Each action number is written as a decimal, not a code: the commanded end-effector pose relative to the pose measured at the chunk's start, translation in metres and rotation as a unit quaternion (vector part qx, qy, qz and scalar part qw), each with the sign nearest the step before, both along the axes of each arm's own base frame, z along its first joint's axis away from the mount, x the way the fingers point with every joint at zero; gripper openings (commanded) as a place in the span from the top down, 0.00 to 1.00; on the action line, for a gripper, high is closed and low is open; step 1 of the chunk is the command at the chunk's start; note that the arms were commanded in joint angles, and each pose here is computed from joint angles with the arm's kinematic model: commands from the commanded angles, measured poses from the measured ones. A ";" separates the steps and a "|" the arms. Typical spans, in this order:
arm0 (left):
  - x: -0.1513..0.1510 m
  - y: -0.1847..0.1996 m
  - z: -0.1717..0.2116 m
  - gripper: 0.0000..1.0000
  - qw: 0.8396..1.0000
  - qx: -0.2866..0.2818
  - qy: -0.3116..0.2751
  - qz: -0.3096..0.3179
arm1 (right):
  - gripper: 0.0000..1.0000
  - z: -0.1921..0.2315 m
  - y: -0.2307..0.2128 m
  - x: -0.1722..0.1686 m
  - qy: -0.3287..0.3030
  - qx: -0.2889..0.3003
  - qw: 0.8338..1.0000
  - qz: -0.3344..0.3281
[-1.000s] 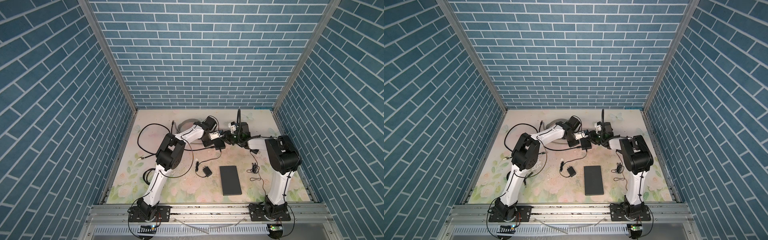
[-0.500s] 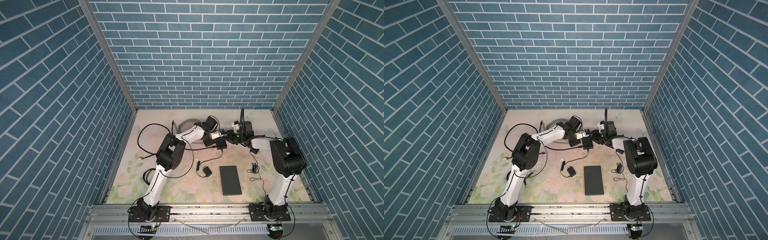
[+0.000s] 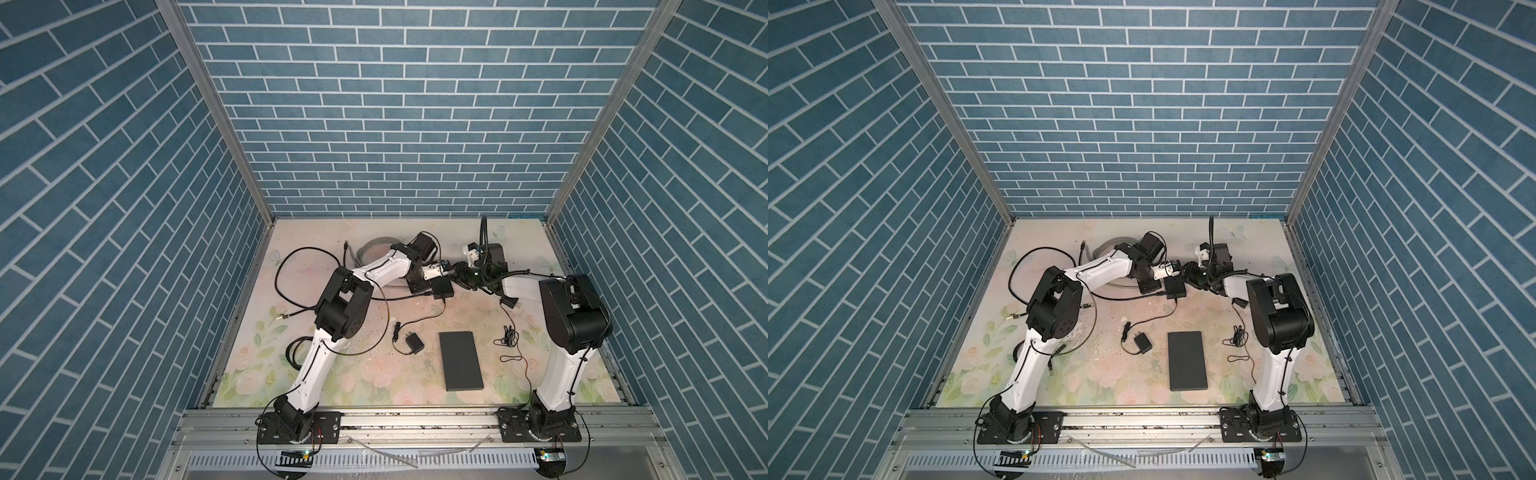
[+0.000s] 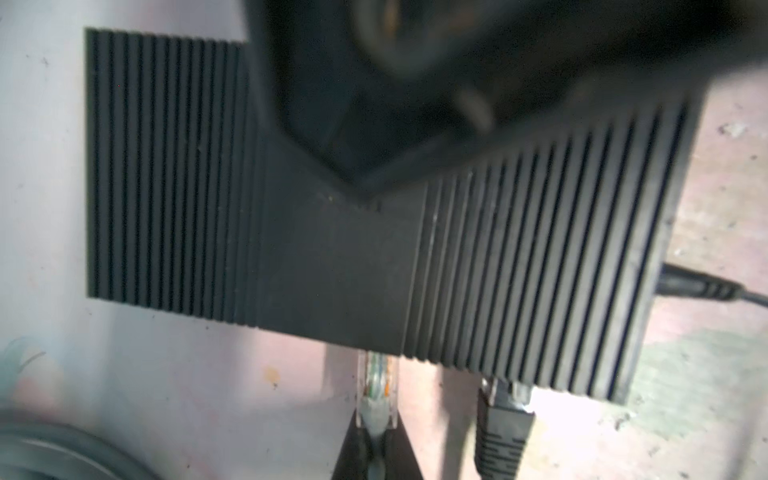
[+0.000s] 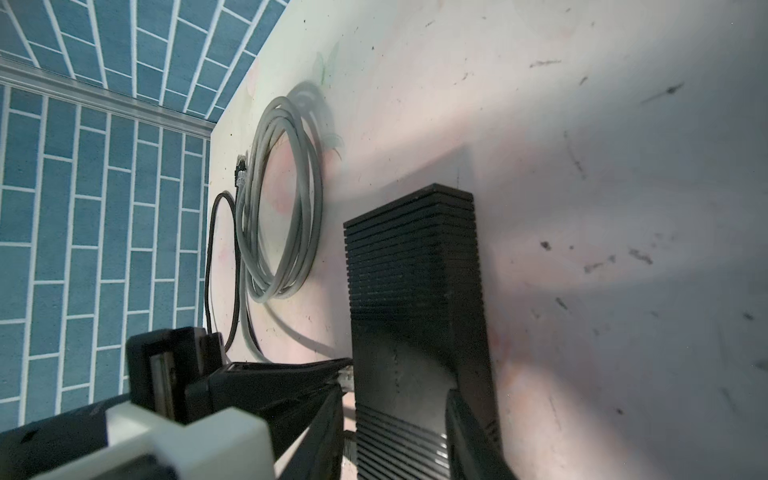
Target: Insert the plug into the switch port
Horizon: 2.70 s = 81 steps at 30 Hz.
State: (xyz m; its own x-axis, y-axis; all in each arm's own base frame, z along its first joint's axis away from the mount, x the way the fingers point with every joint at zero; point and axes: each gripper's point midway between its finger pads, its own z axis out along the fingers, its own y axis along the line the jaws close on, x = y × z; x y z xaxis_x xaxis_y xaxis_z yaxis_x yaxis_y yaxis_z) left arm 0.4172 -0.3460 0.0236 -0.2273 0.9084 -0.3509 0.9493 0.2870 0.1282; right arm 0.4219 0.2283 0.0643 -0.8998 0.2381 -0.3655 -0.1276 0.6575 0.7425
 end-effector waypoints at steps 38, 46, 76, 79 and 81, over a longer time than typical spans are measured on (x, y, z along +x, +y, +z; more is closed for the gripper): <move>-0.007 -0.006 -0.033 1.00 0.998 0.035 0.053 0.010 | 0.58 -0.025 0.007 -0.001 0.038 0.017 0.999 0.014; -0.008 -0.005 -0.030 1.00 0.998 0.027 0.050 0.009 | 0.58 -0.014 -0.030 0.007 0.025 0.005 0.999 -0.041; -0.010 -0.035 -0.022 1.00 0.998 -0.033 0.048 -0.012 | 0.61 -0.045 0.020 -0.047 0.071 0.012 0.986 0.149; -0.012 -0.038 -0.021 1.00 0.998 -0.042 0.046 -0.023 | 0.62 -0.047 0.019 -0.049 0.069 -0.001 0.984 0.164; -0.014 -0.042 -0.018 1.00 0.997 -0.054 0.046 -0.033 | 0.63 -0.045 0.018 -0.047 0.057 -0.013 0.983 0.171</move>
